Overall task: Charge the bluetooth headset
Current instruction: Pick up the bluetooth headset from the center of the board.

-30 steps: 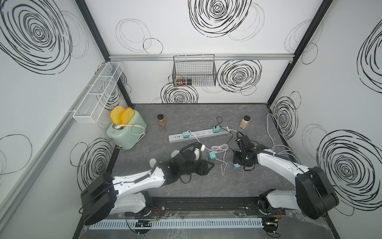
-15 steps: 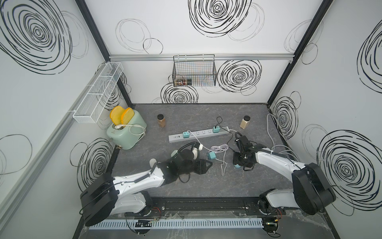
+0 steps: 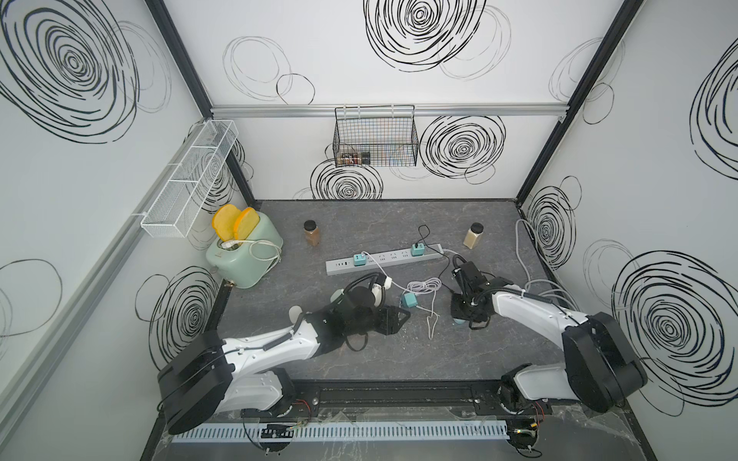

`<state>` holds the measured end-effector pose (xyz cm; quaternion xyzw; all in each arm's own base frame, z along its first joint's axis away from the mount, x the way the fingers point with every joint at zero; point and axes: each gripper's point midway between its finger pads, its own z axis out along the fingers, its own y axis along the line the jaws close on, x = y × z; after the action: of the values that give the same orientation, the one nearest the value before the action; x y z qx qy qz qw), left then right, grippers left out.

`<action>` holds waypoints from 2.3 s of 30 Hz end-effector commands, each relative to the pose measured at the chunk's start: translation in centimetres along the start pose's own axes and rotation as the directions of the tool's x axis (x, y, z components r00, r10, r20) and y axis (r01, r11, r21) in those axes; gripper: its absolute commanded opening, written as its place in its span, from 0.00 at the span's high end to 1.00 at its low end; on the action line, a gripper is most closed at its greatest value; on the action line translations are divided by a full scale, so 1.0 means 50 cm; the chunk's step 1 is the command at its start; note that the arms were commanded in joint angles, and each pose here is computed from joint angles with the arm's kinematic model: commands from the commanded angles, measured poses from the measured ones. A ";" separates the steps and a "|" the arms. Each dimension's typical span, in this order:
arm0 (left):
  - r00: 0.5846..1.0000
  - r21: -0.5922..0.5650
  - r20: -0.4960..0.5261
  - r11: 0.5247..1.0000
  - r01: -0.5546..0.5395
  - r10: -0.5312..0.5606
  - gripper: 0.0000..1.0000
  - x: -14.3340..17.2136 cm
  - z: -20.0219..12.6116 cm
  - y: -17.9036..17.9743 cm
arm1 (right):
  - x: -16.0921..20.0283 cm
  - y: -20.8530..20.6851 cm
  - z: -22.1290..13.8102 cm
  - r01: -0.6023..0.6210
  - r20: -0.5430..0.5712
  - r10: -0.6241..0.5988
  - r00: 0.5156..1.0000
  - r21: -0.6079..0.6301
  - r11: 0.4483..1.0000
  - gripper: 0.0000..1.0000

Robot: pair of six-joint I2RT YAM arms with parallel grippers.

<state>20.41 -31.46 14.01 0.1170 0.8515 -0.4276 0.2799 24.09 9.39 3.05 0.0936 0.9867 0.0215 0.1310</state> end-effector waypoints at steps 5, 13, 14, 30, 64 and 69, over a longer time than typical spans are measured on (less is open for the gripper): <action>0.997 0.053 0.072 0.998 0.030 -0.034 0.39 -0.032 -0.011 -0.003 | -0.042 0.058 -0.078 0.035 0.079 -0.028 0.997 -0.079 0.996 0.67; 0.962 0.134 0.198 0.977 0.165 -0.189 0.29 -0.094 -0.069 0.042 | -0.067 0.218 -0.202 0.225 0.186 -0.164 0.969 -0.382 0.896 0.63; 0.953 0.152 0.211 0.970 0.188 -0.218 0.28 -0.102 -0.078 0.047 | -0.069 0.237 -0.217 0.258 0.205 -0.187 0.961 -0.411 0.875 0.63; 0.913 0.280 0.205 0.915 0.290 -0.352 0.26 -0.185 -0.123 -0.006 | -0.056 0.384 -0.309 0.567 0.392 -0.410 0.824 -0.578 0.587 0.62; 0.929 0.249 -0.018 0.898 0.362 -0.369 0.44 -0.150 -0.062 -0.008 | -0.007 0.449 -0.355 0.739 0.534 -0.512 0.673 -0.516 0.433 0.62; 0.929 0.242 -0.034 0.899 0.365 -0.368 0.51 -0.145 -0.055 -0.005 | -0.013 0.455 -0.356 0.743 0.545 -0.506 0.669 -0.508 0.435 0.62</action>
<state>25.35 -28.37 18.61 -0.0360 0.8032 -0.5639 0.1889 23.10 30.43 19.58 -0.3305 0.8480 0.3195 0.2639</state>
